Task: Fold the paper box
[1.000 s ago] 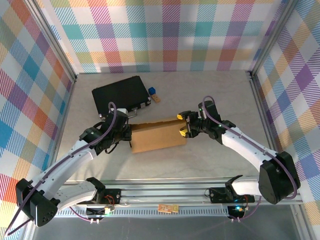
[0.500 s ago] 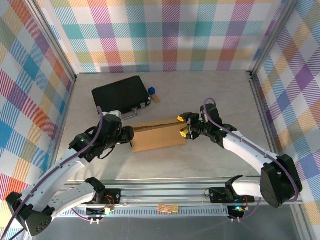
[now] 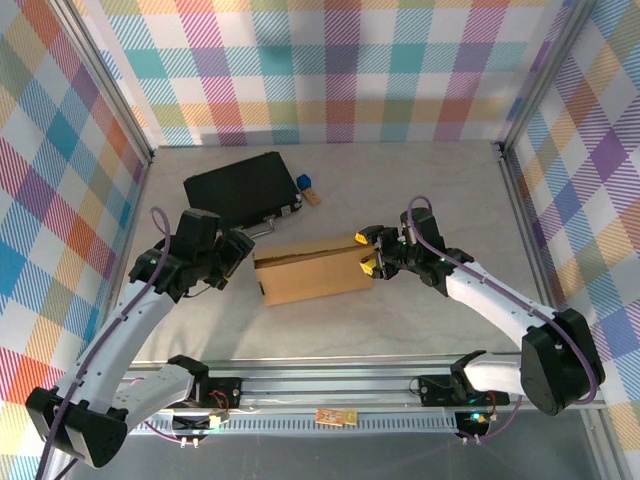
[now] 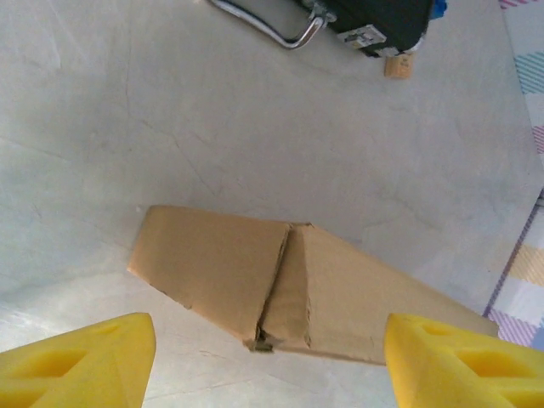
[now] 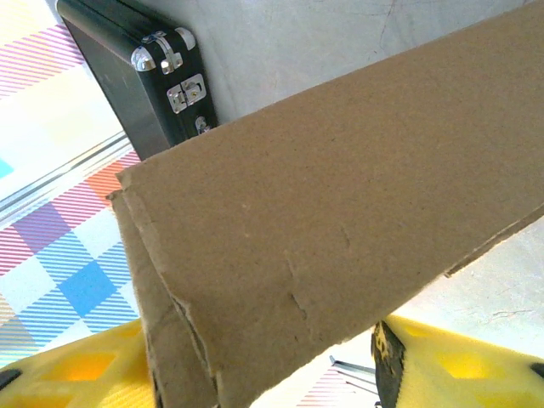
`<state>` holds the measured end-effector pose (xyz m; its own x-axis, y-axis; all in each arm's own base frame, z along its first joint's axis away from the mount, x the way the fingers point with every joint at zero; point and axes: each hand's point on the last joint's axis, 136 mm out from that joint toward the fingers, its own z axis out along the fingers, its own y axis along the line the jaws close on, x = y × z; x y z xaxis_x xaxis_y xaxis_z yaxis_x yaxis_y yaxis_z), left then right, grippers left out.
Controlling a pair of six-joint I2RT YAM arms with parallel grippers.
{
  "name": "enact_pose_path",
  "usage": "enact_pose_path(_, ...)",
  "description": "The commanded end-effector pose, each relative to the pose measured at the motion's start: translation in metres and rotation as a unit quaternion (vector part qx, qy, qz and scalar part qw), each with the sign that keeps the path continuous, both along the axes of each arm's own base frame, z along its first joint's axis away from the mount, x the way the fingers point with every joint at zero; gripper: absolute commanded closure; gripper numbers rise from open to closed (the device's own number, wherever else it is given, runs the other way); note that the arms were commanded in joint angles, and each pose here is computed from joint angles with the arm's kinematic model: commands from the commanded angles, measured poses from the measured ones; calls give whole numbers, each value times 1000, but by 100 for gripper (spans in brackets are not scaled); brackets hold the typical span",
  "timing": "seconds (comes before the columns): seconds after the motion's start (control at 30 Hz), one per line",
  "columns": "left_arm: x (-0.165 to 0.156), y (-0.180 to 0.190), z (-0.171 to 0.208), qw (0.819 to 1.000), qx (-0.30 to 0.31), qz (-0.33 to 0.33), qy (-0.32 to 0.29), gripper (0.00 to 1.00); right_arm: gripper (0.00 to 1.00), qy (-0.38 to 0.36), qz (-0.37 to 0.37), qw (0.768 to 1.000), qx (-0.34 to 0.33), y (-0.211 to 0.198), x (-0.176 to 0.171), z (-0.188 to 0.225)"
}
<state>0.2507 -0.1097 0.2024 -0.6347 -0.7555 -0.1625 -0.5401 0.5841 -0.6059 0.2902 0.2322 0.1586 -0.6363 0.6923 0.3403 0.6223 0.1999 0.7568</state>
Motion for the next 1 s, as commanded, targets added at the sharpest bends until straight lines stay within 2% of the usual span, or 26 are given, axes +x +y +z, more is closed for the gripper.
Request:
enact_pose_path(0.0, 8, -17, -1, 997, -79, 13, 6, 33, 40, 33, -6, 999, -30, -11, -8, -23)
enact_pose_path(0.13, 13, -27, -10, 994, -104, 4, 14, 37, 40, 32, -6, 999, -31, -12, -9, -23)
enact_pose_path(0.3, -1, -25, -22, 994, -108, 8, 31, 45, 41, 34, -6, 999, -31, -11, -9, -24)
enact_pose_path(0.47, -8, -26, -42, 992, -117, 11, 48, 59, 42, 35, -5, 999, -31, -11, -9, -26)
enact_pose_path(0.67, -14, -20, -58, 994, -96, 12, 59, 74, 43, 38, 0, 999, -37, -13, -13, -28)
enact_pose_path(0.83, -20, -19, -68, 993, -96, 10, 71, 77, 43, 38, 13, 998, -47, -16, -19, -29)
enact_pose_path(0.97, -21, -19, -70, 993, -95, 10, 70, 77, 35, 27, 46, 996, -70, -20, -23, -20)
